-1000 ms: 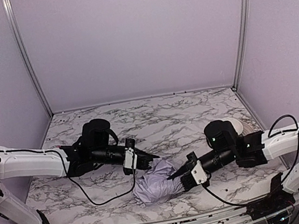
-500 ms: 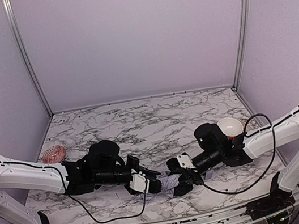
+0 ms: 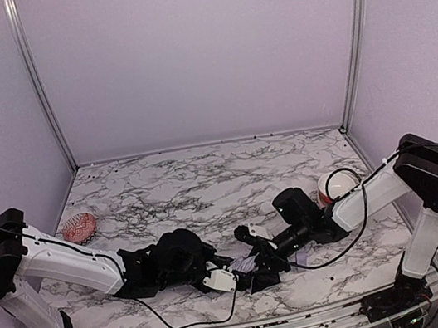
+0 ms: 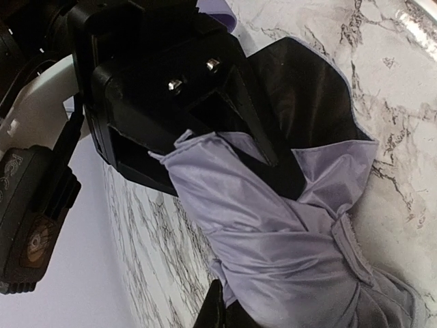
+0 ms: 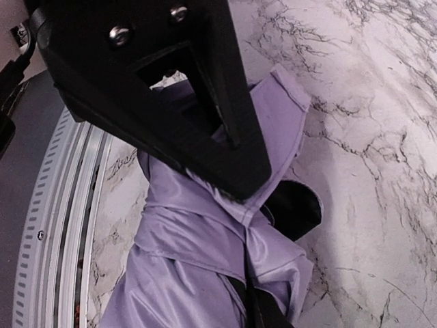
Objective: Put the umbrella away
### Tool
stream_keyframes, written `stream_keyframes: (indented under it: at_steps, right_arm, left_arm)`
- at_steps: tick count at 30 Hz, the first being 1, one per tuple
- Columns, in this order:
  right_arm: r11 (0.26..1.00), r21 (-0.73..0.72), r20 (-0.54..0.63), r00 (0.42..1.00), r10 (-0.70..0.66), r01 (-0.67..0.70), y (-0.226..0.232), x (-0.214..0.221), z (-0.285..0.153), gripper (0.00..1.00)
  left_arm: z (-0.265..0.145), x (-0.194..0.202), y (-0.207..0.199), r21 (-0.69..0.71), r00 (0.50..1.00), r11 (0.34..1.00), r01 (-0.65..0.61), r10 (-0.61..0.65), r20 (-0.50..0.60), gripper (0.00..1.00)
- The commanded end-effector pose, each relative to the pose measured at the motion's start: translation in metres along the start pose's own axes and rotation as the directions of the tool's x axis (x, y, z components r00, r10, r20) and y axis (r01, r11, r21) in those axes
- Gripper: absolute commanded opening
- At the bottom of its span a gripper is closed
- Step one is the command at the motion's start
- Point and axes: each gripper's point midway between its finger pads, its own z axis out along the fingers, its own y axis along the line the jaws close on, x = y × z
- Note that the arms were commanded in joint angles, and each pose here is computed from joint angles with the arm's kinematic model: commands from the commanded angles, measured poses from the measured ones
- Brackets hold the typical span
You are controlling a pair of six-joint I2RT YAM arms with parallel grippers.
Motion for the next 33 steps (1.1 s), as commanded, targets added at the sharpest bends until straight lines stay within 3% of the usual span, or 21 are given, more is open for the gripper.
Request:
stream_keyframes:
  at_steps: [1,6,13,17,21,25,33]
  right_arm:
    - [0.865,0.451,0.022,0.972,0.233,-0.218,-0.106,0.024,-0.033,0.0]
    - [0.815,0.531,0.05,0.969,0.241,-0.23,-0.121,0.023,-0.041,0.0]
    - [0.76,0.603,0.12,0.97,0.214,-0.242,-0.148,0.004,-0.044,0.0]
    - [0.714,0.653,0.155,0.967,0.202,-0.254,-0.154,-0.001,-0.056,0.0]
    - [0.706,0.655,0.154,0.962,0.226,-0.271,-0.156,0.013,-0.049,0.0]
    - [0.734,0.631,0.135,0.967,0.216,-0.252,-0.144,0.018,-0.042,0.04]
    - [0.855,0.484,0.114,0.982,0.148,-0.185,-0.094,0.004,-0.035,0.31]
  left_arm:
    - [-0.014,-0.079,0.011,-0.081,0.975,0.996,-0.043,0.06,0.214,0.0]
    - [-0.02,-0.077,0.003,-0.078,0.984,0.997,0.022,-0.008,0.179,0.0]
    - [-0.012,-0.052,0.039,-0.167,0.993,0.979,-0.115,0.114,-0.017,0.0]
    - [-0.01,-0.054,0.01,-0.078,0.998,0.995,-0.063,0.065,0.025,0.0]
    - [0.005,-0.031,-0.028,-0.01,0.998,1.0,0.002,-0.002,-0.057,0.0]
    - [0.02,-0.015,-0.062,0.05,0.994,0.998,0.047,-0.041,-0.105,0.0]
    - [0.022,0.009,-0.125,0.209,0.991,0.976,0.062,-0.034,-0.132,0.0]
